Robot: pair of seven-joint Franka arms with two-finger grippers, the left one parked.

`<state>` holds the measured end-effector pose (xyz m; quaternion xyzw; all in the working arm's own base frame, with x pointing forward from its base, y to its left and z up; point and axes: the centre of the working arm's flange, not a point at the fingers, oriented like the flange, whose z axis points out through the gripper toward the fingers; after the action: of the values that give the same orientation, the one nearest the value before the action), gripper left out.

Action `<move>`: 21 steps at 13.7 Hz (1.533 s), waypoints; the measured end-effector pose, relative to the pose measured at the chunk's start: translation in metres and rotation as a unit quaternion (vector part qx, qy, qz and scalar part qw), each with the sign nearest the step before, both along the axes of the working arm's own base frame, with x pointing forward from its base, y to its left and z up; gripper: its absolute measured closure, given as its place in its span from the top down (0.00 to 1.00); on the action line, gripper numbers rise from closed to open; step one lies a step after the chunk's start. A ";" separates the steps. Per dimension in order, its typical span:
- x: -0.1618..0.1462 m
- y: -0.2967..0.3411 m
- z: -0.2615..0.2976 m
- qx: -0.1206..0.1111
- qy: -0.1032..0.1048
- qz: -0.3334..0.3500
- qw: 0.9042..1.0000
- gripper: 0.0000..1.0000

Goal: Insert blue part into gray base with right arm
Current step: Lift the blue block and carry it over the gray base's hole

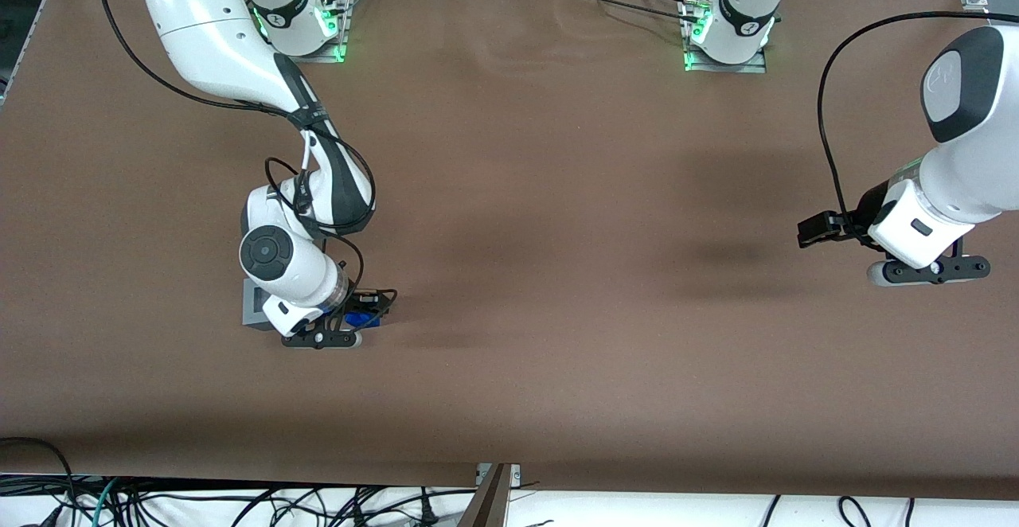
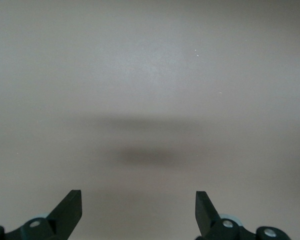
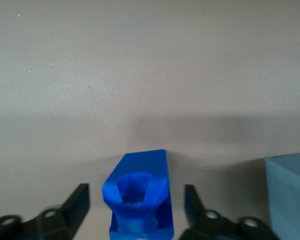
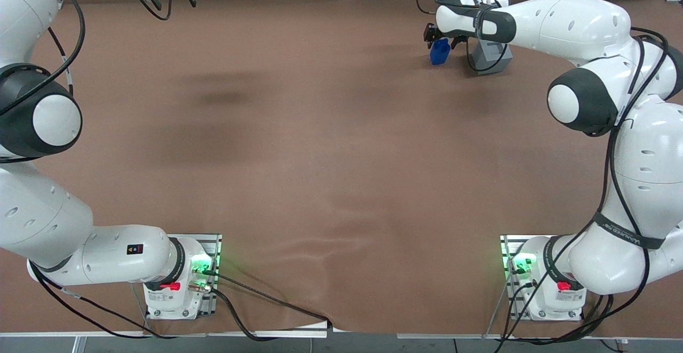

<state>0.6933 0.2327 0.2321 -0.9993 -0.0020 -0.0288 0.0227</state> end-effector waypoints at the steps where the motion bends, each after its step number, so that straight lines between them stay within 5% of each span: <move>1: 0.000 0.000 0.000 0.000 0.000 0.000 1.000 0.78; 4: 0.002 -0.002 0.002 0.000 -0.001 -0.001 1.000 0.50; 10: 0.002 -0.017 0.077 -0.015 0.057 0.031 0.998 0.50; 13: 0.006 -0.079 0.127 -0.015 0.075 0.089 0.993 0.50; 16: 0.012 -0.143 0.135 -0.011 0.081 0.116 0.990 0.50; 21: 0.014 -0.162 0.115 -0.011 0.091 0.106 0.990 0.50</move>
<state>0.7073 0.0710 0.3475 -0.9921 -0.1064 0.0648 0.0151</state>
